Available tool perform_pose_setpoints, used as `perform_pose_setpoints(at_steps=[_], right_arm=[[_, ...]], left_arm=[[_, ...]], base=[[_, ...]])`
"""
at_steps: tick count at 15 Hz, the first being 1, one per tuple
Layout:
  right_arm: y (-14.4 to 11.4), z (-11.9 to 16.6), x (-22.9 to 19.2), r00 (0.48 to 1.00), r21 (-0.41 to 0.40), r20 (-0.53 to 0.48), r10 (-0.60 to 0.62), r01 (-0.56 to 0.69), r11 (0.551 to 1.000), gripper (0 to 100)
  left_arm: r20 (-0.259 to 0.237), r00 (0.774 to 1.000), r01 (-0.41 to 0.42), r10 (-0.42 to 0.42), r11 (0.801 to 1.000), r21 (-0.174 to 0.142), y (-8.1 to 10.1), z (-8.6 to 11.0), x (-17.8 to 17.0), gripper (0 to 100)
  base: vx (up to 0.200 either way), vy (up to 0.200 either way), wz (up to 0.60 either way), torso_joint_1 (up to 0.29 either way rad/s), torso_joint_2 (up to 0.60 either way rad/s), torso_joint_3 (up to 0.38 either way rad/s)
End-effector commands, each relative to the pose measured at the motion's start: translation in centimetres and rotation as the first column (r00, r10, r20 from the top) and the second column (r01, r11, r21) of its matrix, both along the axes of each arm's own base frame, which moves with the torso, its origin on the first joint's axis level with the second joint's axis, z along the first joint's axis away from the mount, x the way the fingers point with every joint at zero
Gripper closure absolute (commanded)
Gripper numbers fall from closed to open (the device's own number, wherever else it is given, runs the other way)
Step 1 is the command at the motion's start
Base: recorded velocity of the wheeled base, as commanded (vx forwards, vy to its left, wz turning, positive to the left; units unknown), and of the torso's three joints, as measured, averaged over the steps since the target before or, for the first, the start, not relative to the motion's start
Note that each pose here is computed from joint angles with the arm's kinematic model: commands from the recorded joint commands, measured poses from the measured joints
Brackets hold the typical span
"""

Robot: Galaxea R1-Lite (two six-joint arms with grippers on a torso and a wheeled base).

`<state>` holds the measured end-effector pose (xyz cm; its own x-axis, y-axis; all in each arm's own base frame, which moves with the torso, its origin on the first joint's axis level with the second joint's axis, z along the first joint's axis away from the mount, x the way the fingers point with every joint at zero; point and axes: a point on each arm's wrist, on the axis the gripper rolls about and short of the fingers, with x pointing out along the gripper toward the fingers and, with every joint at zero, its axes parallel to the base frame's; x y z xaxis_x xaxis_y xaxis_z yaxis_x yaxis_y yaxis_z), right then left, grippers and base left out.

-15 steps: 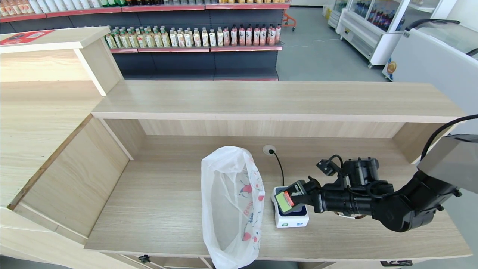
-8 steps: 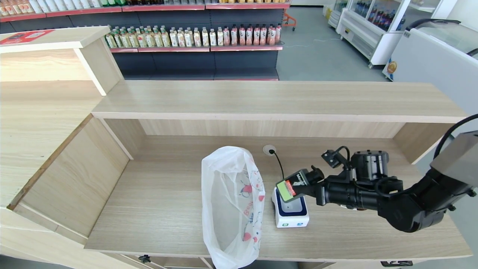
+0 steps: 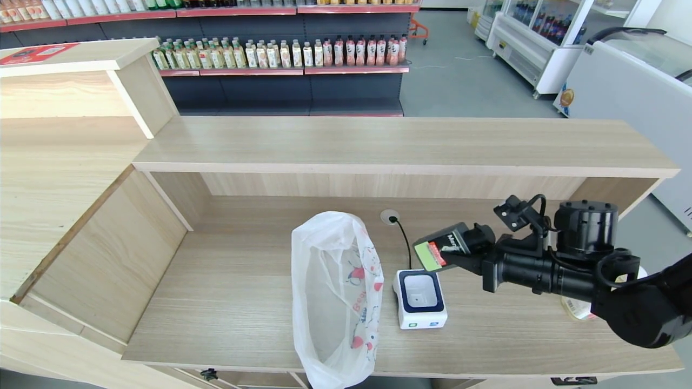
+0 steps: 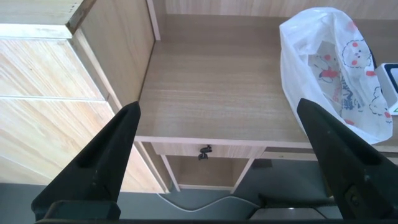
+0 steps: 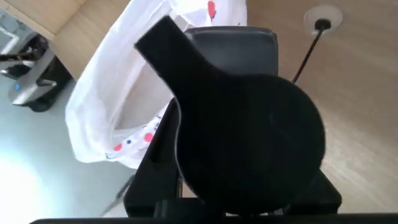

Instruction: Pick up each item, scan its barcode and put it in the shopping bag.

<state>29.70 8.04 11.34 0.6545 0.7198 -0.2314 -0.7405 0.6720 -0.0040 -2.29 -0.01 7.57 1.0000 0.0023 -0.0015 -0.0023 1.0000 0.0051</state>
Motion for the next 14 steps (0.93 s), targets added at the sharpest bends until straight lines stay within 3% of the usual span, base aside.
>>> perform_pose_setpoints(at_steps=[1,4,5,7,11,14], right_arm=[[-0.7,-1.1,1.3,0.993,-0.066,0.116,-0.004,0.012,0.998,100],[-0.3,-1.1,1.3,0.995,-0.035,0.094,-0.025,0.029,0.999,100],[0.4,-0.7,1.0,0.998,0.010,0.054,-0.037,0.037,0.999,100],[1.2,-0.4,0.2,0.998,0.071,-0.014,-0.061,0.062,0.996,100],[1.4,-1.1,0.2,0.994,0.061,-0.077,-0.082,0.087,0.994,100],[1.7,-1.9,0.3,0.991,0.047,-0.113,-0.072,0.078,0.996,100]], left_arm=[[0.000,1.000,0.001,-0.001,1.000,0.001,0.0,0.0,0.0,0],[0.000,1.000,0.001,-0.001,1.000,0.001,0.0,0.0,0.0,0],[0.000,1.000,-0.001,0.001,1.000,0.003,0.0,0.0,0.0,0],[0.000,1.000,0.001,-0.001,1.000,0.001,0.0,0.0,0.0,0],[0.000,1.000,-0.001,0.001,1.000,0.003,0.0,0.0,0.0,0],[0.000,1.000,-0.001,0.001,1.000,0.003,0.0,0.0,0.0,0]], base=[[0.000,0.000,0.00,0.000,0.00,0.000],[0.000,0.000,0.00,0.000,0.00,0.000],[0.000,0.000,0.00,0.000,0.00,0.000],[0.000,0.200,0.00,0.002,0.00,0.002],[0.000,0.200,0.00,-0.002,0.00,0.005],[0.000,0.000,0.00,0.000,0.00,0.000]])
